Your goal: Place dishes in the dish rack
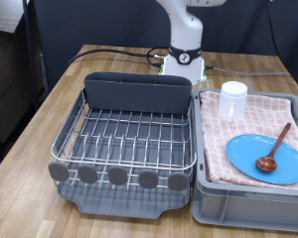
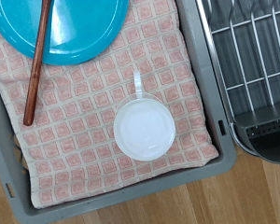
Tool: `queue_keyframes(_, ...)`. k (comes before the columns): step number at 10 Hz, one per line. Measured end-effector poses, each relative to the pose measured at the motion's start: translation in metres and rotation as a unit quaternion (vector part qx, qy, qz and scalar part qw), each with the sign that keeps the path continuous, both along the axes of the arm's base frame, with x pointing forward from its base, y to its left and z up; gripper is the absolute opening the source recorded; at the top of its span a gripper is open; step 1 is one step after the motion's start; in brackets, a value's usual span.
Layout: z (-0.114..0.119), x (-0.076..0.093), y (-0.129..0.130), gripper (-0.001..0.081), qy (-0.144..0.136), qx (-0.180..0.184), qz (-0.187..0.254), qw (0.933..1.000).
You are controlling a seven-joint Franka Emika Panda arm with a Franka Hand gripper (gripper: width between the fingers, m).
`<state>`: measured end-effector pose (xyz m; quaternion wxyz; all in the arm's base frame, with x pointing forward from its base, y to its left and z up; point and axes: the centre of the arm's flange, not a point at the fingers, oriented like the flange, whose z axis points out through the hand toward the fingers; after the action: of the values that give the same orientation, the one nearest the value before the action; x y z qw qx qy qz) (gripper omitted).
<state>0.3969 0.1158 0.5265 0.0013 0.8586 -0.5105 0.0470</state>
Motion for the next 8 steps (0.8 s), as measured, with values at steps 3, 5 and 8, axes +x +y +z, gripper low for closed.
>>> queue_keyframes(3, 0.0, 0.008, 0.018, 0.0803, 0.0, -0.002, -0.012, 0.9999)
queue_keyframes(5, 0.003, 0.02, 0.031, 0.0803, -0.001, 0.0, 0.006, 1.0)
queue_keyframes(8, 0.003, 0.027, 0.036, 0.0803, 0.009, -0.004, 0.012, 0.9999)
